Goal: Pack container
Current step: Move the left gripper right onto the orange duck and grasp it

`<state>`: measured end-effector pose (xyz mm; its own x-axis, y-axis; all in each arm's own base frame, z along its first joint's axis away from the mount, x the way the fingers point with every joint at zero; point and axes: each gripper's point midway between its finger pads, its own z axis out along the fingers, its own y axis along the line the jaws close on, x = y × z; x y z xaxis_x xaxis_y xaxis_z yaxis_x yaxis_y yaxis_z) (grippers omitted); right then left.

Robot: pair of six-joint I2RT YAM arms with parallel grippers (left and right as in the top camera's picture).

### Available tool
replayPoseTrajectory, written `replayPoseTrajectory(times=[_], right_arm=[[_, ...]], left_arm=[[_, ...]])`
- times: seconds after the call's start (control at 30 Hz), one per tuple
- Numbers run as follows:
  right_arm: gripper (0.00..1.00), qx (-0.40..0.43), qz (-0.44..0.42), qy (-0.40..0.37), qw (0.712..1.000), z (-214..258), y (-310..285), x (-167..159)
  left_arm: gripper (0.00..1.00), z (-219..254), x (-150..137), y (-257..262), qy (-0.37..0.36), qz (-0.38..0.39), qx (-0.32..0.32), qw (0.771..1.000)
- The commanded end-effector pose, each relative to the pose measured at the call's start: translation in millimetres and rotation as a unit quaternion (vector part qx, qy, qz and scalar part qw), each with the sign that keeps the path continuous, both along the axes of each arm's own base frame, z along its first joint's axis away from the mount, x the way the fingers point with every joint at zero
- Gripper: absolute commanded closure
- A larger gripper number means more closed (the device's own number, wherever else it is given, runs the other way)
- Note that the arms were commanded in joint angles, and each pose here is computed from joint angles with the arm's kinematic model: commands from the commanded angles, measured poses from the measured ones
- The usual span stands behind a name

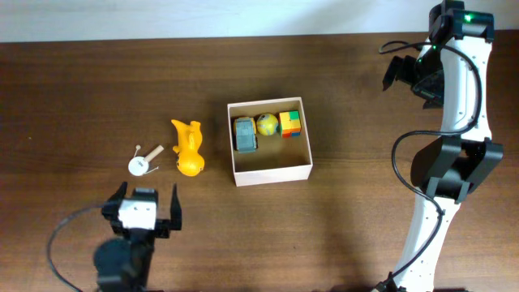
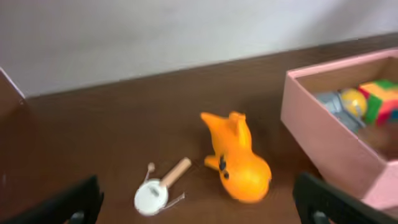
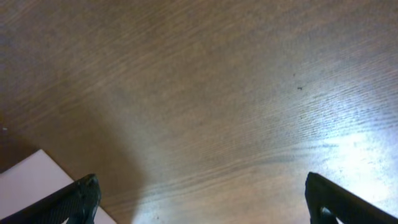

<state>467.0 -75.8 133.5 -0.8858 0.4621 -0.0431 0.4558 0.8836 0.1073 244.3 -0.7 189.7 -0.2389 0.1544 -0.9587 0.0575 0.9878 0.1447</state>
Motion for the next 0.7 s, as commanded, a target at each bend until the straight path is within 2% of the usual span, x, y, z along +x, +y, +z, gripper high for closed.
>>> replayPoseTrajectory(times=[0.0, 0.17, 0.33, 0.57, 0.67], right_arm=[[0.01, 0.002, -0.006, -0.008, 1.0, 4.5, -0.6, 2.1], [0.01, 0.002, -0.006, -0.008, 1.0, 4.5, -0.8, 2.1], [0.01, 0.004, -0.009, -0.007, 1.0, 4.5, -3.2, 1.2], [0.01, 0.004, -0.01, -0.009, 1.0, 4.6, -4.0, 1.8], [0.01, 0.004, -0.01, -0.008, 1.0, 4.5, -3.9, 1.4]], left_arm=[[0.01, 45.8, 19.1, -1.3, 0.032, -0.005, -0.01, 0.999], [0.01, 59.7, 51.6, -19.0, 0.156, -0.055, -0.037, 0.986], [0.01, 42.3, 72.4, -41.4, 0.281, -0.11, -0.085, 0.95], [0.01, -3.5, 104.6, -59.7, 0.339, -0.155, -0.129, 0.919], [0.01, -27.6, 119.0, -54.8, 0.358, -0.142, -0.124, 0.914]])
